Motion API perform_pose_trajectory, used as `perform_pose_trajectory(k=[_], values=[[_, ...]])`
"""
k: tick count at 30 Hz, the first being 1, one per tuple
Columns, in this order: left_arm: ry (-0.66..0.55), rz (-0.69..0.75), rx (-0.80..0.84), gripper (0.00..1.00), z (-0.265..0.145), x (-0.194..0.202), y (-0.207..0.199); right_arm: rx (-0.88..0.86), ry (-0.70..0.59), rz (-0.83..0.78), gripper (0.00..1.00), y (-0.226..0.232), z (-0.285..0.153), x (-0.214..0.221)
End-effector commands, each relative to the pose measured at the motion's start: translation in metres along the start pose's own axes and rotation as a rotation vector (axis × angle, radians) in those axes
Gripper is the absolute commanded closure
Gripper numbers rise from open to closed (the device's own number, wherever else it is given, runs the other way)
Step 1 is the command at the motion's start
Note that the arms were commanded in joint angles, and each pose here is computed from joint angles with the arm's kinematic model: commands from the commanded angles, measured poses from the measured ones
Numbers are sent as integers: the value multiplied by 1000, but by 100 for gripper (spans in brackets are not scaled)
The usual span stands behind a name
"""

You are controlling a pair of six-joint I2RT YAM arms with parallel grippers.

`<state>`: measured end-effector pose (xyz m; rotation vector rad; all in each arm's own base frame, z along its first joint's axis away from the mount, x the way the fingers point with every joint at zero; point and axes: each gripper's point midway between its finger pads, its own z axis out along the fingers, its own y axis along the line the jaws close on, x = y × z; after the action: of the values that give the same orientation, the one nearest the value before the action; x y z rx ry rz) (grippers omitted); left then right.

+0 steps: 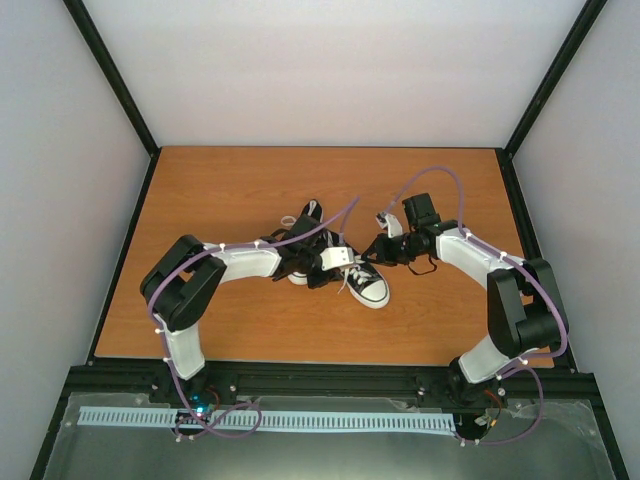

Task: Tie the shoes
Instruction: Tie the shoelace on the shoe.

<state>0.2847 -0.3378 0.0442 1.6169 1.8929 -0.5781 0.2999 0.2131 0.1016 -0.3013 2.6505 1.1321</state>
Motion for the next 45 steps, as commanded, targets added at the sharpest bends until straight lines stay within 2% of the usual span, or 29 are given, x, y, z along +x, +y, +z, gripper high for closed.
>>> perform_pose_trajectory(k=[1, 4, 8, 15, 16, 18, 19, 22, 28, 30, 35, 40, 45], values=[[-34, 17, -14, 79, 5, -8, 3, 4, -23, -28, 97, 2, -3, -9], [8, 29, -11, 98, 3, 0, 1, 12, -19, -28, 97, -2, -2, -8], [95, 15, 11, 99, -6, 20, -3, 25, -11, -28, 97, -7, 0, -6], [98, -13, 22, 99, -17, 10, 0, 29, 8, -19, 96, -15, 4, 0], [97, -12, 21, 99, -17, 10, 0, 29, 10, -20, 89, -15, 5, -1], [88, -13, 26, 99, -17, 9, 0, 34, 0, -36, 65, -12, 1, -6], [83, -16, 32, 99, -16, 7, -1, 51, -7, -42, 62, -10, -5, -8], [68, -29, 39, 99, -18, 2, -1, 110, -48, -35, 60, -1, -26, -18], [64, -47, 50, 99, -19, -1, -3, 195, 4, 112, 50, 1, -38, 30], [57, -62, 61, 99, -19, -2, -4, 81, -9, 163, 53, 20, -30, 37], [24, -100, 71, 99, -20, -10, -4, -149, -11, 242, 72, 41, 2, 29], [-1, -111, 79, 99, -20, -15, -4, -197, 4, 252, 73, 41, 20, 8], [-16, -118, 73, 99, -20, -19, -1, -194, 50, 275, 75, 37, 32, 7]])
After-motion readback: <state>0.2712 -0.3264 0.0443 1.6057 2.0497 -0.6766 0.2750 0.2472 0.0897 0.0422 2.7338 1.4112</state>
